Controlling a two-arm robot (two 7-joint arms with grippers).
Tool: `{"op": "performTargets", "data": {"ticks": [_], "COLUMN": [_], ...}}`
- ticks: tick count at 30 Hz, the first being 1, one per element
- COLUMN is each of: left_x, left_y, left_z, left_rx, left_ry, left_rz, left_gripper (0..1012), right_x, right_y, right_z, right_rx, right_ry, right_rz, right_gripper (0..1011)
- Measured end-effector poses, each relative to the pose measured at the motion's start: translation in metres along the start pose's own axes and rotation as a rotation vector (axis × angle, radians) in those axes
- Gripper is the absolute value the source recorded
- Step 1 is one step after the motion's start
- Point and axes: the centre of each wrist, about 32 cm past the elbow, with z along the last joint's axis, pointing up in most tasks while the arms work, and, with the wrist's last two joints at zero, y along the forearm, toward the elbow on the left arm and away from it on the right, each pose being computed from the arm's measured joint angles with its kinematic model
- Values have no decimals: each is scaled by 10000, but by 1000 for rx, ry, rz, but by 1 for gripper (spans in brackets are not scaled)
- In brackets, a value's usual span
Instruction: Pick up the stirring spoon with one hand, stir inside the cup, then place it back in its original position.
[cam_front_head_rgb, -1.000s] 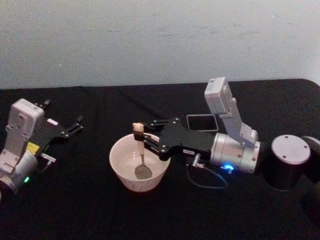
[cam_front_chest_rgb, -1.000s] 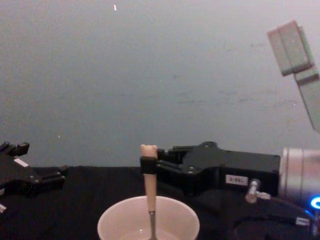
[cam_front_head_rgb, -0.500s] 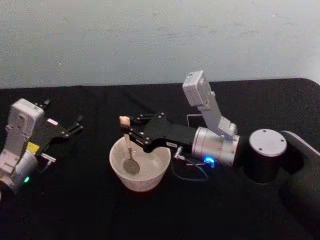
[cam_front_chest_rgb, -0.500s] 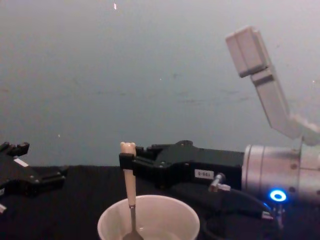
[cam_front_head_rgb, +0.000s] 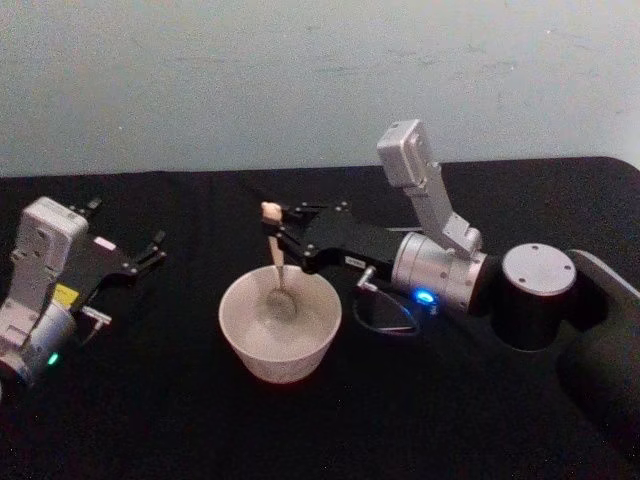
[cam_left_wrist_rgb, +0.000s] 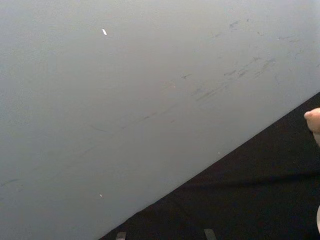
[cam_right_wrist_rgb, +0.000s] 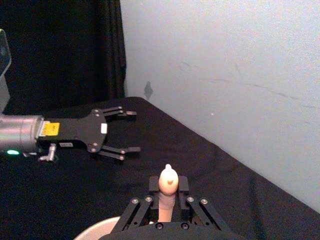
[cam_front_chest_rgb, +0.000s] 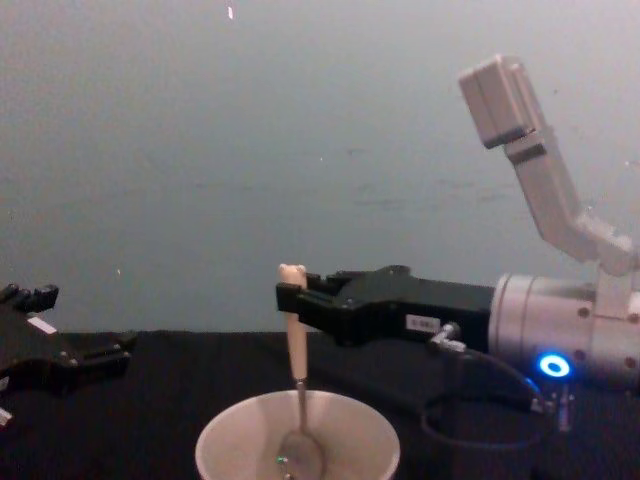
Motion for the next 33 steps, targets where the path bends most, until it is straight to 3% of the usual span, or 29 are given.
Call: {"op": "performTargets", "data": {"ticks": [10,19,33], "left_x": [0,0,1], "left_y": [0,0,0], "left_z": [0,0,0], "left_rx": [0,0,0], "left_ry": [0,0,0], "left_rz": [0,0,0], "left_gripper": [1001,1001,1001], "right_x": [25,-116,-279], "right_y": [-224,-401,-235], "right_z": [10,4,-51], "right_rx": [-7,-14,-5], "right_ry": [-31,-31,3], "right_rz": [9,85,144], "right_gripper": [210,210,210]}}
